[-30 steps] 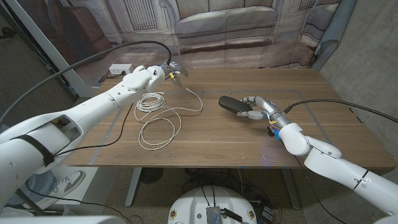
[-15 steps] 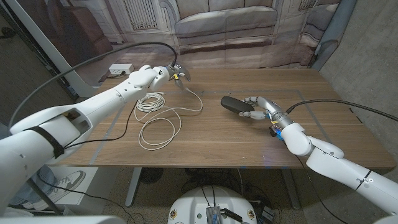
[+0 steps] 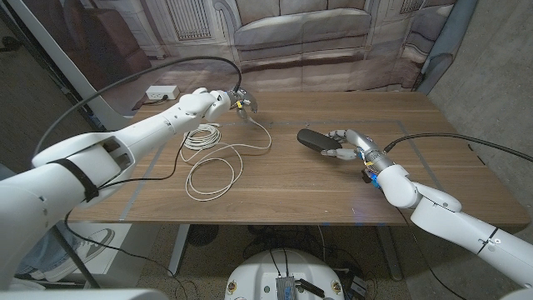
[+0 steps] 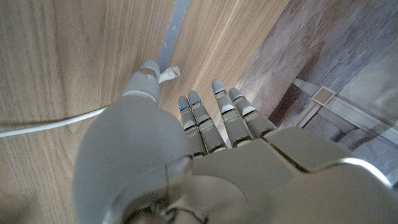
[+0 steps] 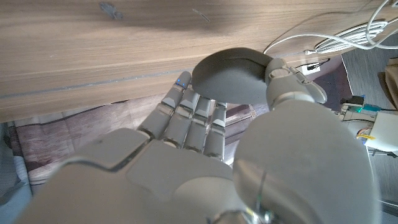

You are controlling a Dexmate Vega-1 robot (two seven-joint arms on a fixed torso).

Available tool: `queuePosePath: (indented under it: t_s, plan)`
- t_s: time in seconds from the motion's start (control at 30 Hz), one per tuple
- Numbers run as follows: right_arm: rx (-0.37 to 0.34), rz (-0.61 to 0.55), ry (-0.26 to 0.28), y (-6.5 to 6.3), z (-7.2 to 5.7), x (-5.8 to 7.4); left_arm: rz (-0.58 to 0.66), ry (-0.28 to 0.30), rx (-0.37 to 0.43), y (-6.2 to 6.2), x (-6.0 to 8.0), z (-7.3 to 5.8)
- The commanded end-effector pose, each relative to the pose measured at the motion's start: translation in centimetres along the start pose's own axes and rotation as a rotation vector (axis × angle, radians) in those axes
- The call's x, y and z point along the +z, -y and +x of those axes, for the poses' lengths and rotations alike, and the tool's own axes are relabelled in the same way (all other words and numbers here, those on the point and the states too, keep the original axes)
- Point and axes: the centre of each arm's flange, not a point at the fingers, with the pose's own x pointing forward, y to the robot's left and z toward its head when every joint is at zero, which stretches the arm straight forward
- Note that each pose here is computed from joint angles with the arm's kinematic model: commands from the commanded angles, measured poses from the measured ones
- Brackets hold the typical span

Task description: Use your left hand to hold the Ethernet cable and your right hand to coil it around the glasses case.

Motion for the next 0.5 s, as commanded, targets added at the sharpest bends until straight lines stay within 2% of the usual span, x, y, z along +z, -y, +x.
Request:
queuePosePath:
  t_s: [0.03, 0.5]
  plan:
    - [0.007, 0.003, -0.007, -0.3, 0.4, 0.3, -0.004, 0.011, -0.016, 1.1, -0.2, 0.8]
    - [0.01, -0.001, -0.004, -0.4, 0.7, 0.6, -0.028, 0.032, 0.013, 2.4, 0.1, 1.0]
